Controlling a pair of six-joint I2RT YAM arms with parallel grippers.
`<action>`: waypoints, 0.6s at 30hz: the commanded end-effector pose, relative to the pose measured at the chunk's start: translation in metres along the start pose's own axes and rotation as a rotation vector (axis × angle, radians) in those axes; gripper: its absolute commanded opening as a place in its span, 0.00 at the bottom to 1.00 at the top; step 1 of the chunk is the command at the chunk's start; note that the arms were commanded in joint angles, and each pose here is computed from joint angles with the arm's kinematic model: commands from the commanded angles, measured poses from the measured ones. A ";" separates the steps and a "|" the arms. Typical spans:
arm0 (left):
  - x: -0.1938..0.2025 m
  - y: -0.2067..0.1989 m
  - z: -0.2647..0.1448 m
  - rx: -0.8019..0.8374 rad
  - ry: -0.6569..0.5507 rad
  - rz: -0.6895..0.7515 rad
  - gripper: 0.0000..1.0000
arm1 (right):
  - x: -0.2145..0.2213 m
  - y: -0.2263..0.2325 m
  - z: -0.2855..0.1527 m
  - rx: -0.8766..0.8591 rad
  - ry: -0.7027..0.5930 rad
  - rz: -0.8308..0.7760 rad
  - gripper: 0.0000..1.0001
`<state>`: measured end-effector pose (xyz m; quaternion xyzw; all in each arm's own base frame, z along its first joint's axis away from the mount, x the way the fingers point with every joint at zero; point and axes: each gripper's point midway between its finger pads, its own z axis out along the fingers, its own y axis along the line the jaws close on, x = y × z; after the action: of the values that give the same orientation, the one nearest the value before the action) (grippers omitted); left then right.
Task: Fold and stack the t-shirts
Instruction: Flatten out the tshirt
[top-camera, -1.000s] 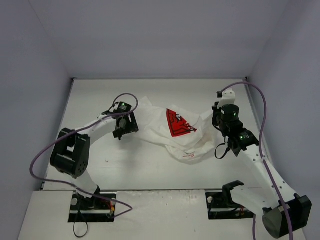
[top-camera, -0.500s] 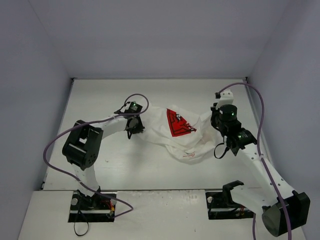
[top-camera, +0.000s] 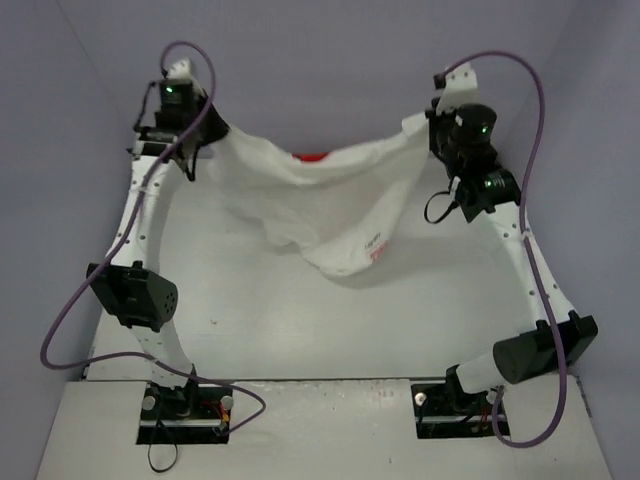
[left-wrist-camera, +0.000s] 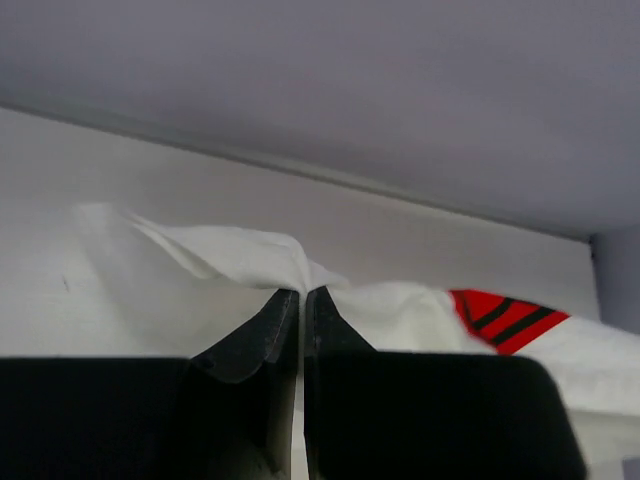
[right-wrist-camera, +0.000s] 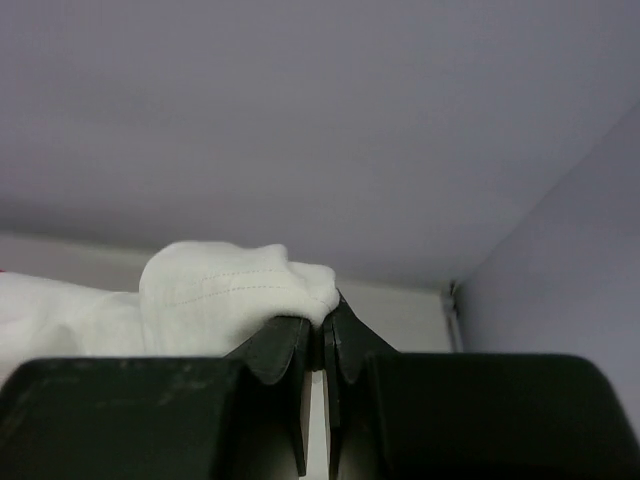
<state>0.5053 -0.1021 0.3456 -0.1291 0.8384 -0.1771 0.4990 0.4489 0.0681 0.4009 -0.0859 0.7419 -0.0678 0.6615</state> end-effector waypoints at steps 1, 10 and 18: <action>-0.086 -0.016 -0.056 0.107 -0.169 0.069 0.00 | -0.140 -0.041 -0.010 0.068 -0.379 -0.001 0.00; -0.044 0.005 -0.068 0.144 -0.065 0.118 0.00 | -0.080 -0.020 -0.034 -0.026 -0.340 -0.005 0.00; 0.130 0.080 -0.050 0.006 0.236 -0.082 0.00 | 0.123 0.043 -0.069 -0.189 0.028 0.206 0.00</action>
<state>0.4182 -0.0702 0.2467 -0.1151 0.8903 -0.2006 0.3922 0.3949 0.0673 0.3155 -0.1058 0.7506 -0.0069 0.6522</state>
